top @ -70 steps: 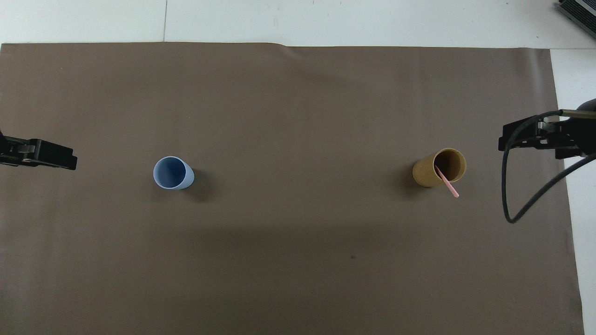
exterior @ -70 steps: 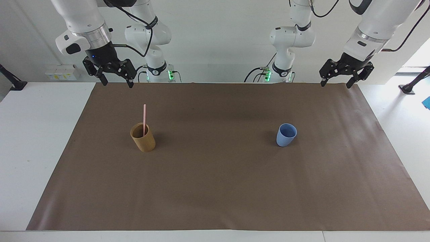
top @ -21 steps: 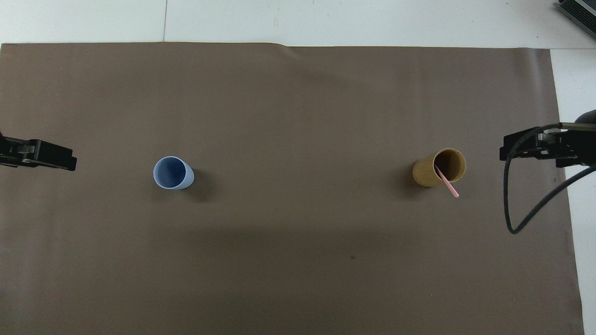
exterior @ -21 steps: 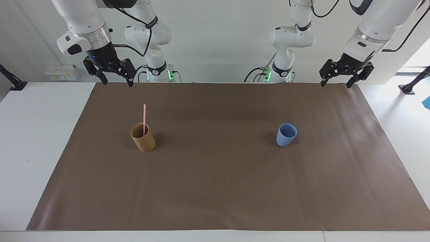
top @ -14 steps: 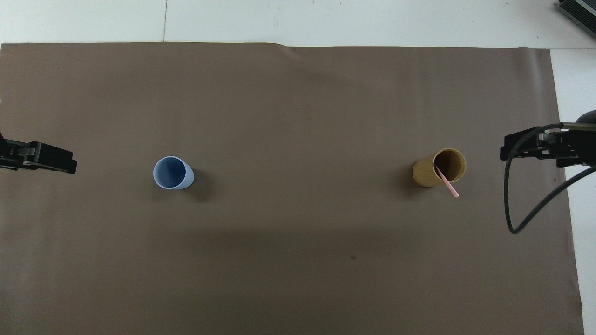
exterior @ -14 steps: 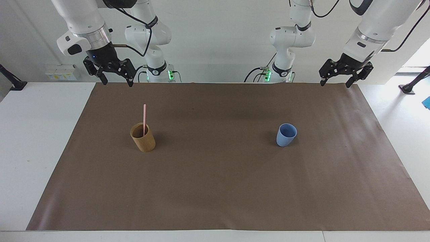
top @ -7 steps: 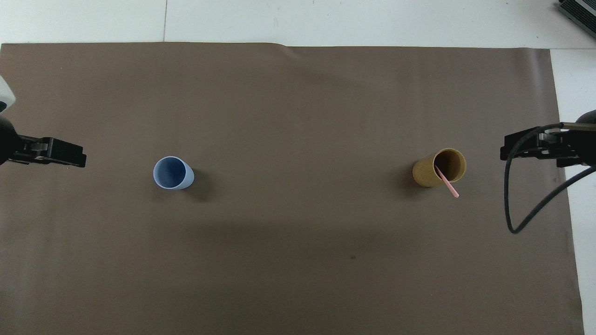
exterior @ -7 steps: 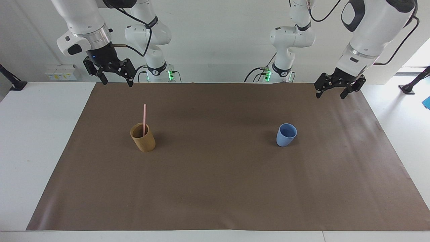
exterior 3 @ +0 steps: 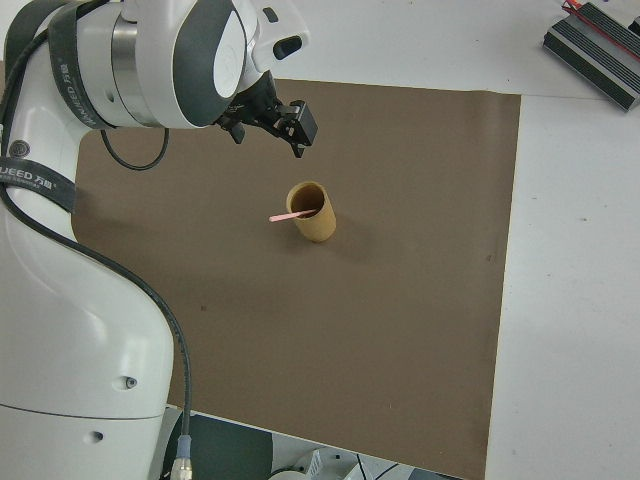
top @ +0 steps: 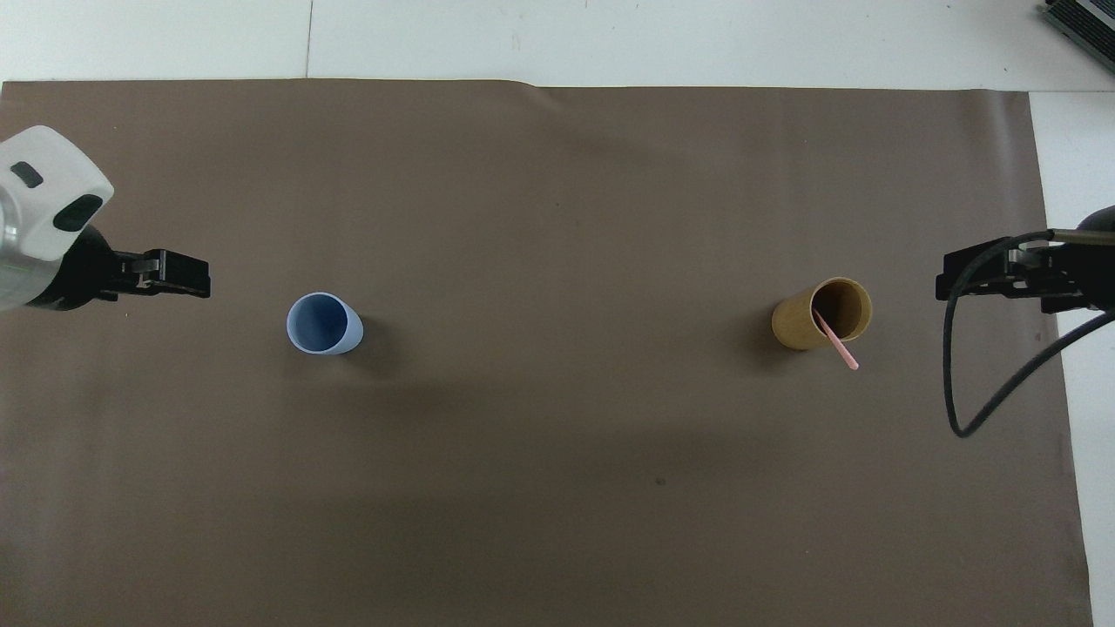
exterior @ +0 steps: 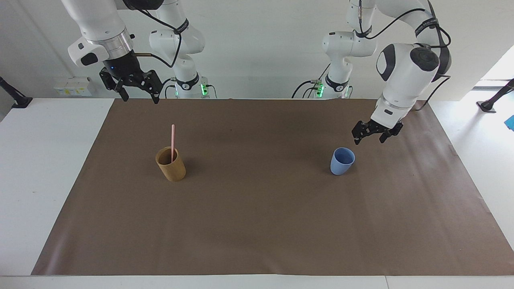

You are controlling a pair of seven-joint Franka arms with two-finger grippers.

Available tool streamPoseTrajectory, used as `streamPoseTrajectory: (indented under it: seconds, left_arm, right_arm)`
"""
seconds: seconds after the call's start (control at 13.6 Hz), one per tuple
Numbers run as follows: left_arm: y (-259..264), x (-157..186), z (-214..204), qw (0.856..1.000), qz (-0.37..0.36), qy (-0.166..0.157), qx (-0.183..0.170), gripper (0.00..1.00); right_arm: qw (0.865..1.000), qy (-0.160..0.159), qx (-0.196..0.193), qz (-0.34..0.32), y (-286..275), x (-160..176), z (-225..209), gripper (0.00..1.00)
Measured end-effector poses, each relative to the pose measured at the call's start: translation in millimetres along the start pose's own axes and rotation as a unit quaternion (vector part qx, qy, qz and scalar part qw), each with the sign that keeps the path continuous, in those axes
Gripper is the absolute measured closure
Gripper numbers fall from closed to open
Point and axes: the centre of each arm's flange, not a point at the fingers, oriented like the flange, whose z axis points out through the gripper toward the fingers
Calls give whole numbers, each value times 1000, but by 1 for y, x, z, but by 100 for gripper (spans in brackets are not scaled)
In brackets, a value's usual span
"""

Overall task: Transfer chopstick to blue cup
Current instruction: 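Reach the left gripper to the blue cup and grasp its rim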

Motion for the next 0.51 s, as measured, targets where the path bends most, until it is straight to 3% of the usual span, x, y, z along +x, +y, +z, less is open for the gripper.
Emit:
streamPoseTrajectory:
  seconds: [0.22, 0.51]
  left_arm:
    - [14, -15, 52, 1000, 9, -7, 2, 0]
    - [9, -13, 67, 1000, 3, 16, -2, 0]
  right_arm:
    - [1000, 0, 0, 0, 0, 0, 0, 0]
    - [1000, 0, 0, 0, 0, 0, 0, 0]
